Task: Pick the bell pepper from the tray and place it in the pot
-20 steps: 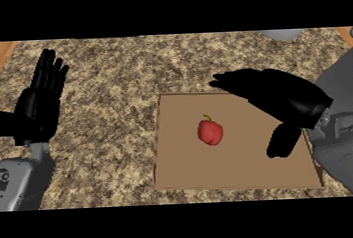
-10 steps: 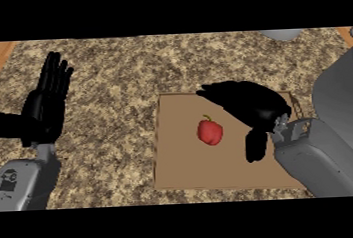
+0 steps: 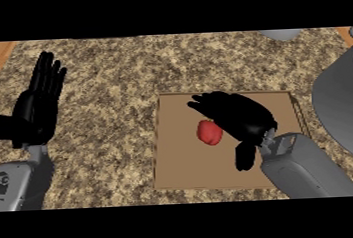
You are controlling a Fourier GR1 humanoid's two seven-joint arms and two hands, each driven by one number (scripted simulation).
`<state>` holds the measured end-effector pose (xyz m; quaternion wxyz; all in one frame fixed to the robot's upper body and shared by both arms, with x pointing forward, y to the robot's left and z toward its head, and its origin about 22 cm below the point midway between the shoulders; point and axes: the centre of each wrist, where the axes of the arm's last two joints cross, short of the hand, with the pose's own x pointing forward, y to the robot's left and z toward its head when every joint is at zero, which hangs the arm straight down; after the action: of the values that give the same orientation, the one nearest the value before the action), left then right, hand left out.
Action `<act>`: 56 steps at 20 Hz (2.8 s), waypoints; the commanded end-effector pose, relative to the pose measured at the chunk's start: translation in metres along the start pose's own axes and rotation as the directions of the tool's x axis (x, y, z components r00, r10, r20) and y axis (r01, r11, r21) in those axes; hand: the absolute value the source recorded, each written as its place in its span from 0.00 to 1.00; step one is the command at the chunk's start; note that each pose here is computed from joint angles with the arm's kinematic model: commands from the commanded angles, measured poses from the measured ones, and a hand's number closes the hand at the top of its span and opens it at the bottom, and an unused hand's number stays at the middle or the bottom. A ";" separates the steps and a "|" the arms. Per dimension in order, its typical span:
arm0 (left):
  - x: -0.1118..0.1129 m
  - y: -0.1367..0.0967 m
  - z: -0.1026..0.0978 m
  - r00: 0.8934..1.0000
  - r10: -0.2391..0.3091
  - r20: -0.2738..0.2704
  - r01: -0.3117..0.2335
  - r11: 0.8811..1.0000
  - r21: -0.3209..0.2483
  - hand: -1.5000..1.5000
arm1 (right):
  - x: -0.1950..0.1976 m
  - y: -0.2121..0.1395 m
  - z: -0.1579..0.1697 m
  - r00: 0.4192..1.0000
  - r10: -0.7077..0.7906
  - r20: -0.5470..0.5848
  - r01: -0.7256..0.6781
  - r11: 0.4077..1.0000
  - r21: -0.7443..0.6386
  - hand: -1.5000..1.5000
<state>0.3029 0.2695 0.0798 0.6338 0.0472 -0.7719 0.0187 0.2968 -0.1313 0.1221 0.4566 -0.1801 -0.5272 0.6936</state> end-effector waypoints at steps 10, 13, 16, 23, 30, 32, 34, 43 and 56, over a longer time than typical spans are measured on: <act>0.009 0.014 -0.001 1.000 0.011 -0.003 -0.011 1.000 0.008 0.50 | -0.015 0.025 -0.036 0.993 0.048 -0.113 -0.047 0.999 0.012 0.00; 0.008 -0.001 0.003 1.000 0.007 0.001 -0.007 1.000 -0.001 0.50 | -0.025 0.044 -0.048 0.995 0.050 -0.090 -0.048 0.998 0.032 0.00; -0.008 0.008 -0.001 1.000 -0.002 -0.006 0.002 1.000 0.004 0.50 | -0.015 0.054 -0.062 0.996 0.064 -0.064 -0.063 0.998 0.015 0.00; 0.018 -0.011 -0.002 1.000 -0.007 -0.009 0.007 1.000 0.015 0.50 | -0.013 0.062 -0.047 1.000 0.022 -0.020 -0.021 0.999 0.050 0.00; 0.005 -0.001 0.015 1.000 0.014 -0.002 -0.014 1.000 0.003 0.50 | -0.017 0.084 -0.077 0.982 0.138 0.129 -0.144 0.989 0.032 1.00; -0.015 -0.014 -0.001 1.000 0.011 -0.014 -0.011 1.000 0.007 0.50 | 0.021 0.082 -0.080 0.980 0.143 0.139 -0.146 0.989 0.008 1.00; 0.006 -0.014 -0.002 1.000 0.012 0.005 -0.012 1.000 -0.001 0.50 | 0.003 0.102 -0.088 0.979 0.162 0.126 -0.163 0.987 0.000 1.00; 0.004 0.008 0.000 1.000 0.000 -0.005 0.000 1.000 0.008 0.50 | 0.040 0.082 -0.030 0.978 0.201 0.047 -0.186 0.956 -0.226 1.00; -0.001 0.026 0.016 1.000 -0.022 -0.020 0.023 0.997 0.067 0.50 | 0.063 0.087 0.158 1.000 -0.015 0.010 0.018 0.802 -0.597 1.00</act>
<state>0.2869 0.2922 0.0729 0.6422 0.0783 -0.7614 0.0417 0.1388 -0.1431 0.0845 0.3746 -0.2478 -0.7015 0.5533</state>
